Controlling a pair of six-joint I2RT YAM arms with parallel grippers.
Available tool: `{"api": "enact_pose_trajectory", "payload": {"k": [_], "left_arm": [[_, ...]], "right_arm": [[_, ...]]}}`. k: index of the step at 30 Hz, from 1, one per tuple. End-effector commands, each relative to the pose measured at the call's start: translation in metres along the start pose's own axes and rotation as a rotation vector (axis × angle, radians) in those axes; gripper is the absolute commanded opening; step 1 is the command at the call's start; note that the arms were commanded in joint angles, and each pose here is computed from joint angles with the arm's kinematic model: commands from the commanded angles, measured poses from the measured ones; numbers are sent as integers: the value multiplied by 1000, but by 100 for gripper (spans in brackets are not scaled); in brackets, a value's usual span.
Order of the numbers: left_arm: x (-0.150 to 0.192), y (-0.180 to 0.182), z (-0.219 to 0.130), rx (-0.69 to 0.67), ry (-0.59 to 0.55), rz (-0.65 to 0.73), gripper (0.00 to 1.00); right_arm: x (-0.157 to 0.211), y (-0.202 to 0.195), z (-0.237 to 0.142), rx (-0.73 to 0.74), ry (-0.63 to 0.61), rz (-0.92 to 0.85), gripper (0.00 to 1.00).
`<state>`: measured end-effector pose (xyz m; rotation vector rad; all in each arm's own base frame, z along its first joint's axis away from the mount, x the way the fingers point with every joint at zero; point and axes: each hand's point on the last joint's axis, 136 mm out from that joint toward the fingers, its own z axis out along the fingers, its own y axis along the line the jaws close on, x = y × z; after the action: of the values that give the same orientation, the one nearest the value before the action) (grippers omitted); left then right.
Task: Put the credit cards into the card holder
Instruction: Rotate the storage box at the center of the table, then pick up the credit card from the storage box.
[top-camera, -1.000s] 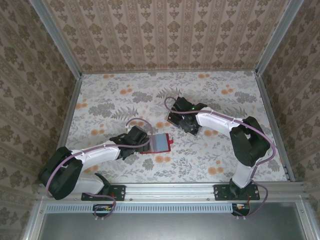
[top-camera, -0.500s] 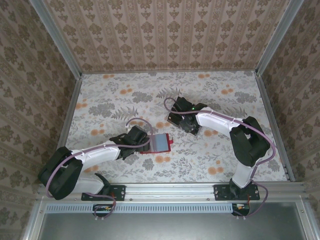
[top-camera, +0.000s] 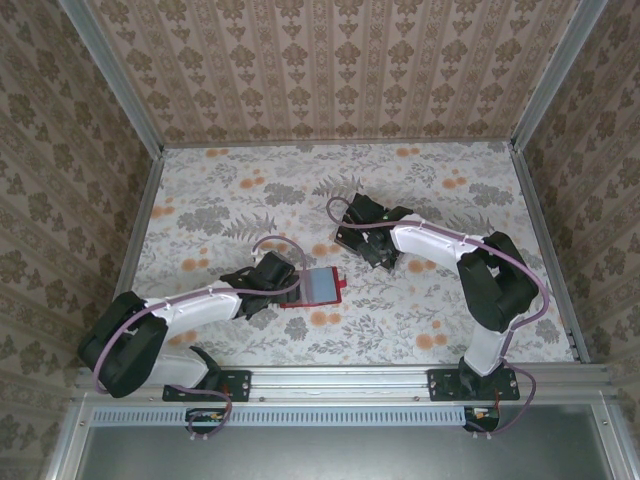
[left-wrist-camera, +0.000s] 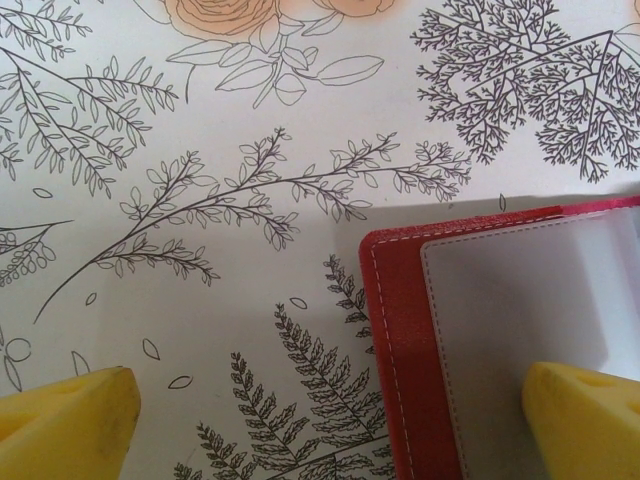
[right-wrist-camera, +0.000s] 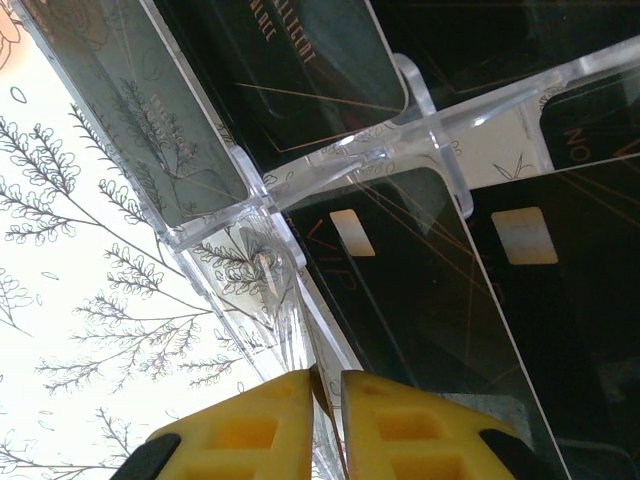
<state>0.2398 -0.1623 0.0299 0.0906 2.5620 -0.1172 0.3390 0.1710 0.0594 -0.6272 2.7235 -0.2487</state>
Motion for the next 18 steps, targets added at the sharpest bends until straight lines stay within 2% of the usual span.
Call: {"api": "enact_pose_trajectory", "payload": {"k": [1, 7, 11, 18], "left_arm": [[-2, 2, 1, -8, -4, 12, 100], [-2, 2, 1, -9, -3, 13, 100], [-1, 2, 1, -9, -2, 14, 100], [-3, 2, 1, -8, -5, 12, 100]], "right_arm": [[14, -5, 4, 26, 53, -7, 15], [14, -13, 3, 48, 49, 16, 13], [14, -13, -2, 43, 42, 20, 22], [14, -15, -11, 39, 29, 23, 24]]}}
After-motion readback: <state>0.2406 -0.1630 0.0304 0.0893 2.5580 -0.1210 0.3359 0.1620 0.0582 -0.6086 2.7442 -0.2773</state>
